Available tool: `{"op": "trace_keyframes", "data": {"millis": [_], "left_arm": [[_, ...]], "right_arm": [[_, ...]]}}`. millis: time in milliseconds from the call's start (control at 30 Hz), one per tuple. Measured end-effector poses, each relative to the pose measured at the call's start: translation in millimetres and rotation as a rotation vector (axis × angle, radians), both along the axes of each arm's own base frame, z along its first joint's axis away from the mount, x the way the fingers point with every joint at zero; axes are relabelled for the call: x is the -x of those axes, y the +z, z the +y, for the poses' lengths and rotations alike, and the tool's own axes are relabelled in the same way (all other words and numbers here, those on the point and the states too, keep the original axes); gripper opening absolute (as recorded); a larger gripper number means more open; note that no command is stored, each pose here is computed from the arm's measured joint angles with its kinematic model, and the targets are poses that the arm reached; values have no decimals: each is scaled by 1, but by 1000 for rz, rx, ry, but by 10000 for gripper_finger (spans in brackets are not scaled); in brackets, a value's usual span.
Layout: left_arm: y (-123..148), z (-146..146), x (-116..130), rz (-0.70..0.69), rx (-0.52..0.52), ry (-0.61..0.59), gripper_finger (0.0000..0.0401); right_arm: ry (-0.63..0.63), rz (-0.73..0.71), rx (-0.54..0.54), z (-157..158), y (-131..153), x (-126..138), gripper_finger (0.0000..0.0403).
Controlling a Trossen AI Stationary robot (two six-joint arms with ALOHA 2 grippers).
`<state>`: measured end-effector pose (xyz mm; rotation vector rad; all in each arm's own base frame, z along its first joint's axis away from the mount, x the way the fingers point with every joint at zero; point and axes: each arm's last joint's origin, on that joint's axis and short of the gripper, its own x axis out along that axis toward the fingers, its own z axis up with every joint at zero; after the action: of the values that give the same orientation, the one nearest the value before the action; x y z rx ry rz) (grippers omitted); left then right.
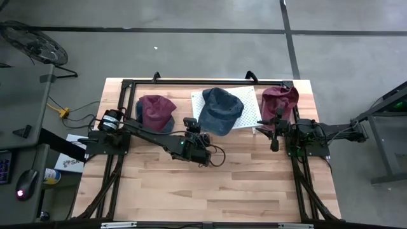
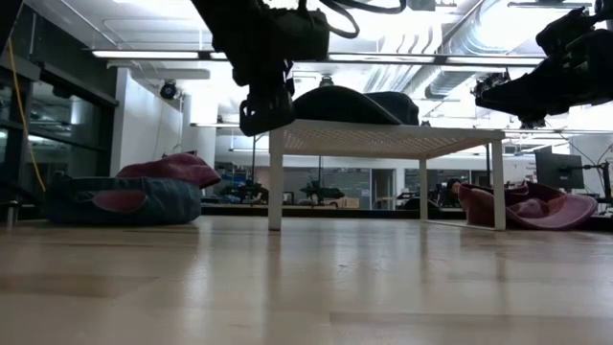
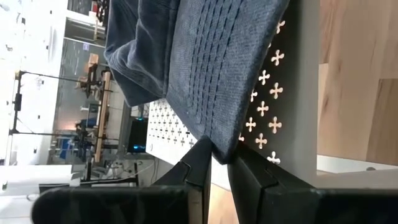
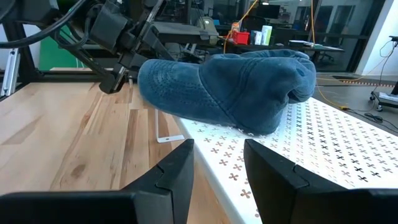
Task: Pick & Place hat
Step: Put the bottom blue cap on the shelf
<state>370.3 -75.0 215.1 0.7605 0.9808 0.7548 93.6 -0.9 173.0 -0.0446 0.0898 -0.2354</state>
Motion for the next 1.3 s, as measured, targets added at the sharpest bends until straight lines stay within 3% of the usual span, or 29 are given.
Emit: {"op": "trace_keyframes", "data": {"millis": [300,700,1300], "left_arm": [[0,2,8,36,33,18,47],[6,3,12,35,16,30,152],[9,10,35,91,-48,131,159]], "right_arm": [[0,0,0,0,0,0,133],[0,0,0,0,0,0,133],[0,0,0,0,0,0,133]]}}
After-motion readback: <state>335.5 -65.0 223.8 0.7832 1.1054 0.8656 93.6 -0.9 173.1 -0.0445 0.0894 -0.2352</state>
